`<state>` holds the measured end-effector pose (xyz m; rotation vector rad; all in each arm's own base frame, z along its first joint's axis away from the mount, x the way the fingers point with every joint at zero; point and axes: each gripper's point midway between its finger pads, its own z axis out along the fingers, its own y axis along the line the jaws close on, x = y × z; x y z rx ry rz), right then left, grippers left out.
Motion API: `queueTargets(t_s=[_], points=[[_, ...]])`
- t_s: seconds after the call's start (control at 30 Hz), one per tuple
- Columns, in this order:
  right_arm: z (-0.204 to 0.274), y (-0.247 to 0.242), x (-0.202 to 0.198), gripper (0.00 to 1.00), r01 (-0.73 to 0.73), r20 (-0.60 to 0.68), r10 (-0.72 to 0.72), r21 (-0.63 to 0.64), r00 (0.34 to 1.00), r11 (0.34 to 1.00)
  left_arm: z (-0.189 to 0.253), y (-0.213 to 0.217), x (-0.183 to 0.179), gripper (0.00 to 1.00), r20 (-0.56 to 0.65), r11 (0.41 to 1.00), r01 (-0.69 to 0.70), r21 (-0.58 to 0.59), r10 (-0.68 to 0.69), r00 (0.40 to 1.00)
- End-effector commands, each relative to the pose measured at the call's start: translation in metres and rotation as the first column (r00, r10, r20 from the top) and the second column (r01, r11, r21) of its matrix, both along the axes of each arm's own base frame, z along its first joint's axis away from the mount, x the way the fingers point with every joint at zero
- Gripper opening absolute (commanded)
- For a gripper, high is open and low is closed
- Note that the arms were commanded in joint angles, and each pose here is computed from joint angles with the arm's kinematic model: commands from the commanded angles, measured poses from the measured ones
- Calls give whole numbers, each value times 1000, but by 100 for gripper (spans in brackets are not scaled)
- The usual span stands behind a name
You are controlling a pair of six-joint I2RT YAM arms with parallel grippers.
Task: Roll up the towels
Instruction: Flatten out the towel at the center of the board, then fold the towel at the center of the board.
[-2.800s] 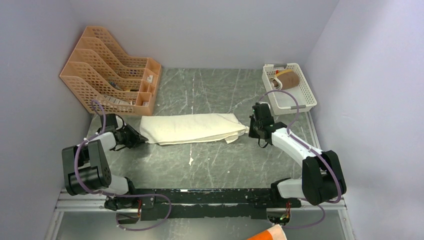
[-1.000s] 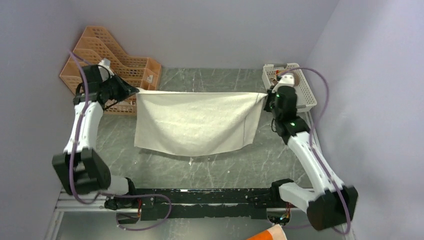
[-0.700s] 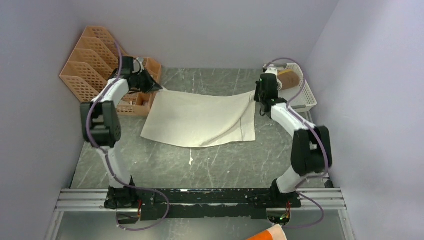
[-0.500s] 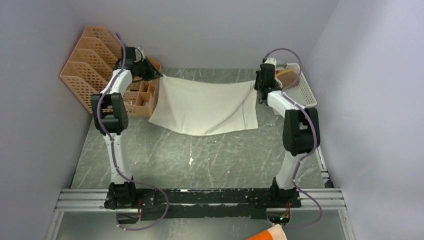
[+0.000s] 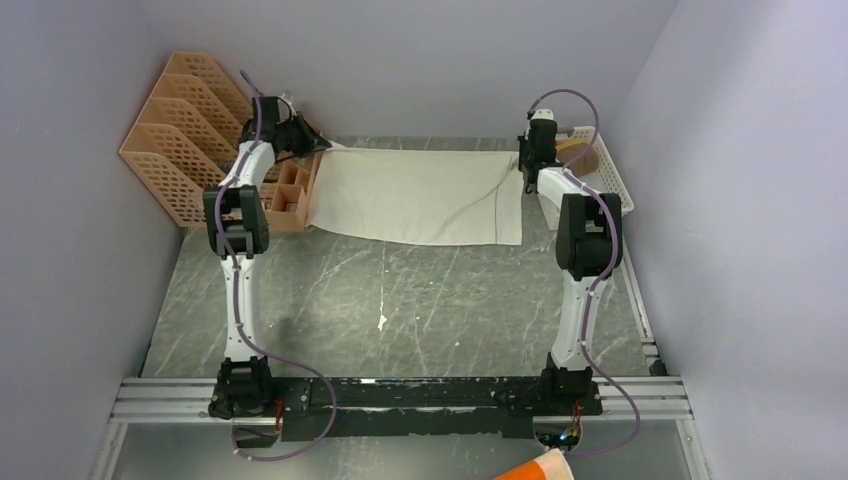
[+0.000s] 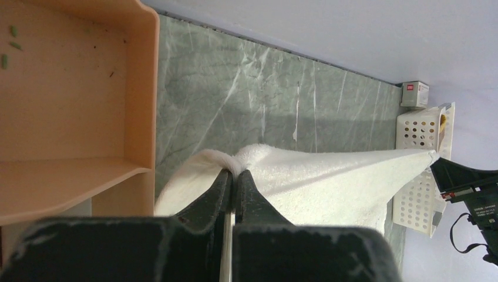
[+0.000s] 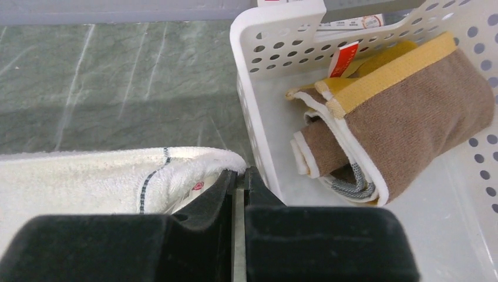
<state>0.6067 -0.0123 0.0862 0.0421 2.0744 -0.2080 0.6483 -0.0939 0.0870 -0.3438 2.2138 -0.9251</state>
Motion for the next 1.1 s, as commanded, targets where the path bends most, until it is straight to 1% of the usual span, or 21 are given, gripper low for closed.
queueTargets(t_s=[0.0, 0.13, 0.23, 0.47, 0.57, 0.73, 0.9, 1.07], points=[[20, -24, 6, 0, 37, 51, -34, -60, 998, 997, 43, 3, 7, 7, 138, 1000, 17, 15, -19, 990], [21, -28, -12, 0, 51, 46, -48, -71, 998, 996, 46, 6, -11, 7, 133, 998, 21, 53, -28, 991], [18, -27, -39, 0, 43, 29, -41, -72, 999, 996, 41, 6, -35, 7, 100, 998, 28, 65, -35, 994], [7, -5, -95, 0, -29, -5, 29, 21, 1000, 999, 38, 10, -87, 7, 53, 995, 14, 100, -20, 998], [-5, 3, -116, 0, -37, -54, 39, 49, 998, 998, 38, 11, -107, 7, 42, 994, -1, 105, -4, 999], [-31, 10, -145, 0, -56, -166, 65, 62, 984, 997, 22, 12, -135, 7, -7, 994, -11, 111, 12, 1000], [-54, 13, -173, 0, -49, -254, 68, 80, 965, 996, 7, 15, -157, 7, -60, 995, -10, 102, 17, 998], [-64, 25, -198, 0, -71, -309, 107, 126, 945, 990, 7, 25, -171, 7, -66, 993, -36, 112, 43, 997]])
